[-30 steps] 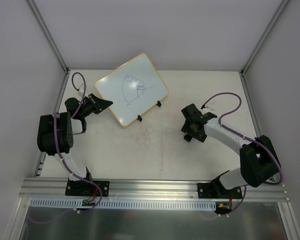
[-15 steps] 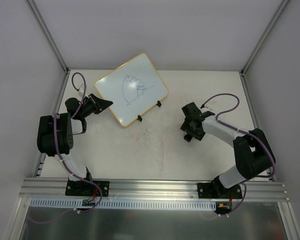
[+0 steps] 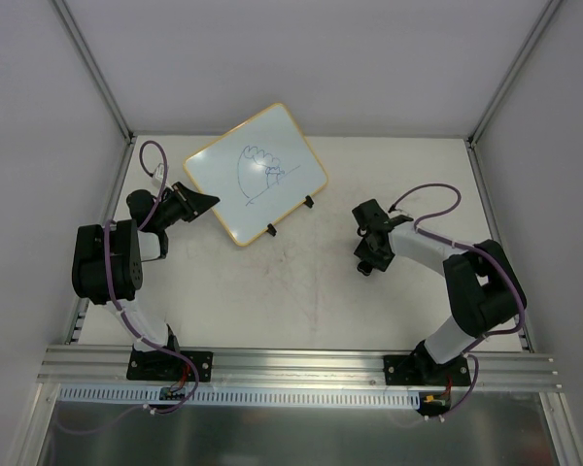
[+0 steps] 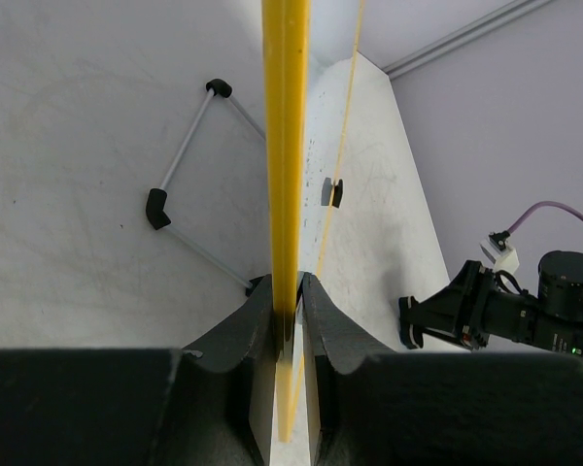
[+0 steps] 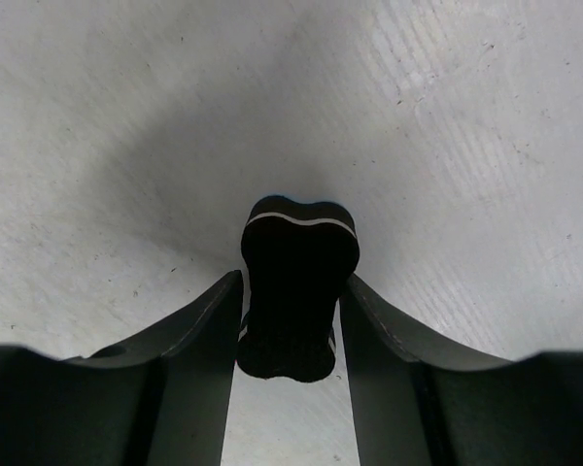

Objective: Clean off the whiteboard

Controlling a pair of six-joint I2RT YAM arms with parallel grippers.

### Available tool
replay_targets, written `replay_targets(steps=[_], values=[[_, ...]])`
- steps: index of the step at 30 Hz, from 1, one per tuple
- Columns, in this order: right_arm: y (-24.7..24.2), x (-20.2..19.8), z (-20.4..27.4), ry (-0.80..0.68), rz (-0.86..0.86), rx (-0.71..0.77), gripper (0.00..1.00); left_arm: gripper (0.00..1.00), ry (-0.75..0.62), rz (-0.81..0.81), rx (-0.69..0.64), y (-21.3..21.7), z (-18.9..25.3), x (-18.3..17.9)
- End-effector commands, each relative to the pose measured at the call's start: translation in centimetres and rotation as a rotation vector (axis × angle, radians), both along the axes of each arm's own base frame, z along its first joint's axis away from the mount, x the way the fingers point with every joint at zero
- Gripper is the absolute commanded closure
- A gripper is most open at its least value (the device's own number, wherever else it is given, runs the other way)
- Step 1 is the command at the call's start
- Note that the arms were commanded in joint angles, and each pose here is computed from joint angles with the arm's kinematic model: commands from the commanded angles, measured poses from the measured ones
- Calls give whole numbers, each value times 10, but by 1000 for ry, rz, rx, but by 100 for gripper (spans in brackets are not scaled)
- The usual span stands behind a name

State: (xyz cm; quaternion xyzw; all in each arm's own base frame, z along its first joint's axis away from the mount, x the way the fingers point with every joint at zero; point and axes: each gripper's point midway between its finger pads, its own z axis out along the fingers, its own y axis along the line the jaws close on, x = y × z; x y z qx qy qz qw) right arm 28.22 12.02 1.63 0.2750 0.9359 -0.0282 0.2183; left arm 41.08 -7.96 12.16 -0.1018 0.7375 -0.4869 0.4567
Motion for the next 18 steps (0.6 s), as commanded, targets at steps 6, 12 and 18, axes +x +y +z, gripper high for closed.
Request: replay_targets(steps=[6,12,18], values=[[-1,11,9,-45,-6,-4,46,88,-39,9,40,-1,5,-1],[0,13,10,-49,-3,-2,47,88,-35,15,54,0,6,-3],[0,13,14,-56,-8,9,48,88,-30,16,56,0,4,-2]])
